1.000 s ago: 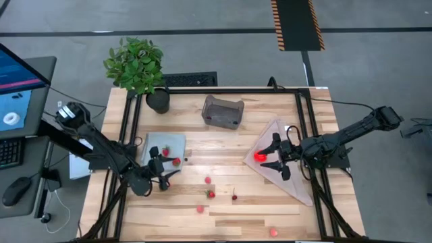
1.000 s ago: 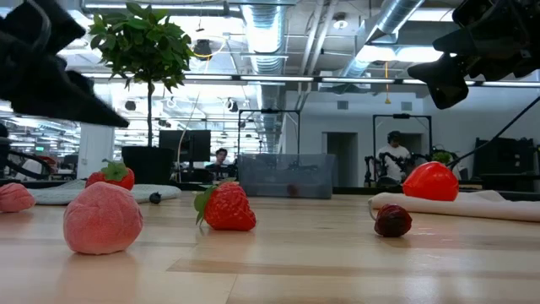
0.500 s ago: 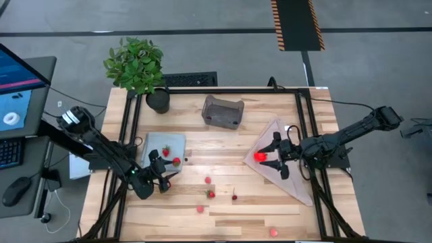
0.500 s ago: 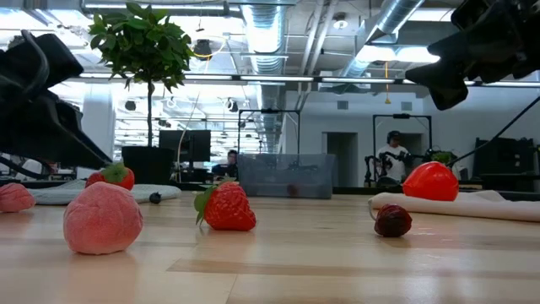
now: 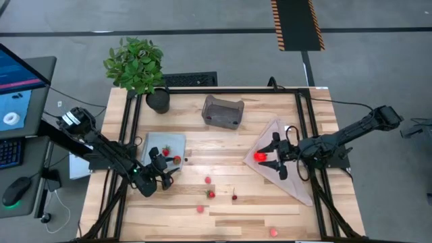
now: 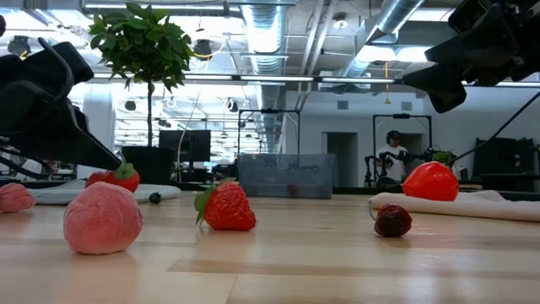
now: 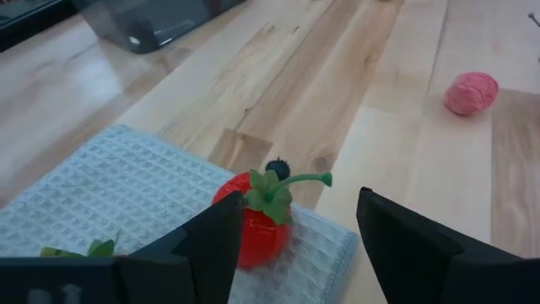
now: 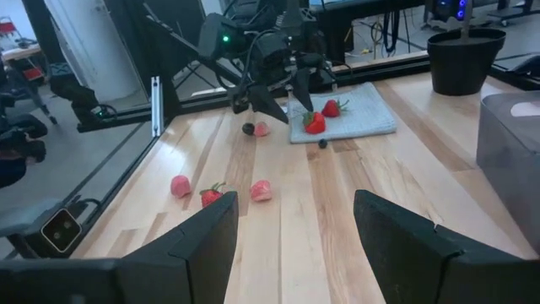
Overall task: Pick and placing Produce into tupperware
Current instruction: Put the strawberry into the black bin
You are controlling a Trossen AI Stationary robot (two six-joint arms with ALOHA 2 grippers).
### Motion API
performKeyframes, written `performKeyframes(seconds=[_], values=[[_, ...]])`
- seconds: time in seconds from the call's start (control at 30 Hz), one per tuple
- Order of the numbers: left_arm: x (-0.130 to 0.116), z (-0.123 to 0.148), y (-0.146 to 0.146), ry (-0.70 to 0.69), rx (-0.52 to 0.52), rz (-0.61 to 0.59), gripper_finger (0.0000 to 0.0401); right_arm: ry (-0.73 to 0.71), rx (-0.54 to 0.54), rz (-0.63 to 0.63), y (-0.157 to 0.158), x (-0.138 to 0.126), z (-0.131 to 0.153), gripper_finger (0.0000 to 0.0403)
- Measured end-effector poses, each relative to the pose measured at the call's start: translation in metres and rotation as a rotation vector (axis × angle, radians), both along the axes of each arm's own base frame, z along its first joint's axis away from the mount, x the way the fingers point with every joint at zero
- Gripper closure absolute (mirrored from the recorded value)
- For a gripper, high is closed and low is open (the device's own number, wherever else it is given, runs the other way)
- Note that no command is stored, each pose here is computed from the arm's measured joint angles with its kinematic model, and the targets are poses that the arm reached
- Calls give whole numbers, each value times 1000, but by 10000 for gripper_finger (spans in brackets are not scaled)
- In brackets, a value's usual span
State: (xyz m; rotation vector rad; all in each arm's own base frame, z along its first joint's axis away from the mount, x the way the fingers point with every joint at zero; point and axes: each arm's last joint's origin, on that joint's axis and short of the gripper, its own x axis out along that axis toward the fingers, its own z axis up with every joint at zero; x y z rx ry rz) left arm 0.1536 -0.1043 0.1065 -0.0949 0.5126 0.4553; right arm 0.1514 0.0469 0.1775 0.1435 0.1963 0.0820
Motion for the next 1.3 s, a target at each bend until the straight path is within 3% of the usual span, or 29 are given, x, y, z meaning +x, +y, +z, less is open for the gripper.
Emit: performKeyframes(seconds=[0.43,0.97,1.3], values=[[2,0,2,13,49,-7,242,2,-5,-21,-1,0,0,143],[5,2,3,41,110,-51,244,3,-5,-21,-1,0,-1,143],[12,-10,6,53,145,-9,244,3,-5,-20,-1,0,-1,143]])
